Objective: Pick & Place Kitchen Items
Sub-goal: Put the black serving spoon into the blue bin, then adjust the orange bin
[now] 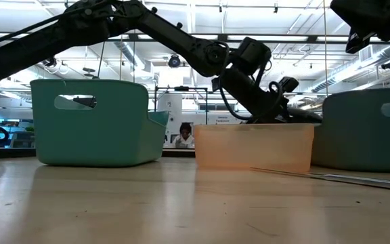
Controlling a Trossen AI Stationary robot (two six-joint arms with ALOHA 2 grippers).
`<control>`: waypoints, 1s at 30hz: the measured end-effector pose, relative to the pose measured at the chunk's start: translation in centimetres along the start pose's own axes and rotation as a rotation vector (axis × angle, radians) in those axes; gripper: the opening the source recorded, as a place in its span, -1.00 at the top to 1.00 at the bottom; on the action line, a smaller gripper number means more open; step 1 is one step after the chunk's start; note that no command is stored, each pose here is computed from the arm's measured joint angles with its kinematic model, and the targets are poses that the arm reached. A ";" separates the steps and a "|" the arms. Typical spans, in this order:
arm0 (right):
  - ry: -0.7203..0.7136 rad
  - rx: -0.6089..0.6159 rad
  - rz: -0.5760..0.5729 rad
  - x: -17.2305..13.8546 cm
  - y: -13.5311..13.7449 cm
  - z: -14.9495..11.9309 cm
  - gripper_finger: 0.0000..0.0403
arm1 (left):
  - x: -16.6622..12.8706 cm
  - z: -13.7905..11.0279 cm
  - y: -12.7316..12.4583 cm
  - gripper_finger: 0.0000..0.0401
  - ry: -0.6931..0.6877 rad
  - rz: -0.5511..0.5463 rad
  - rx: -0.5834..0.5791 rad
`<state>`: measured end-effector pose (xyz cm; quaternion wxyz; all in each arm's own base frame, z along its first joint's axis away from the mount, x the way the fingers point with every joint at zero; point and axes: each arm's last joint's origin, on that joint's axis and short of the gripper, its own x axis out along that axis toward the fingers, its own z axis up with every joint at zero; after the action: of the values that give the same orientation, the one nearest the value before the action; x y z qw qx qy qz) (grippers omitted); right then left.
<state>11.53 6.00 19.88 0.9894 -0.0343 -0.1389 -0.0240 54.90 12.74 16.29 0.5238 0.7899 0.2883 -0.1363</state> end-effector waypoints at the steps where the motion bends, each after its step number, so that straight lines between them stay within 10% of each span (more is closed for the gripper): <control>1: 0.000 0.000 0.000 0.0 0.0 0.0 0.93 | 0.0 0.2 0.1 0.21 -0.002 0.002 0.001; 20: 0.000 0.000 0.001 0.0 0.0 0.0 0.93 | -1.8 2.3 2.9 0.21 0.015 0.052 0.054; 30: -0.002 0.000 0.008 0.0 0.0 0.0 0.93 | -12.5 -1.9 6.7 0.26 0.053 -0.204 -0.259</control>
<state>11.53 6.03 19.88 0.9894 -0.0350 -0.1398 -0.0199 48.74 8.67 28.58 0.5969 0.6856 0.3960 -0.1296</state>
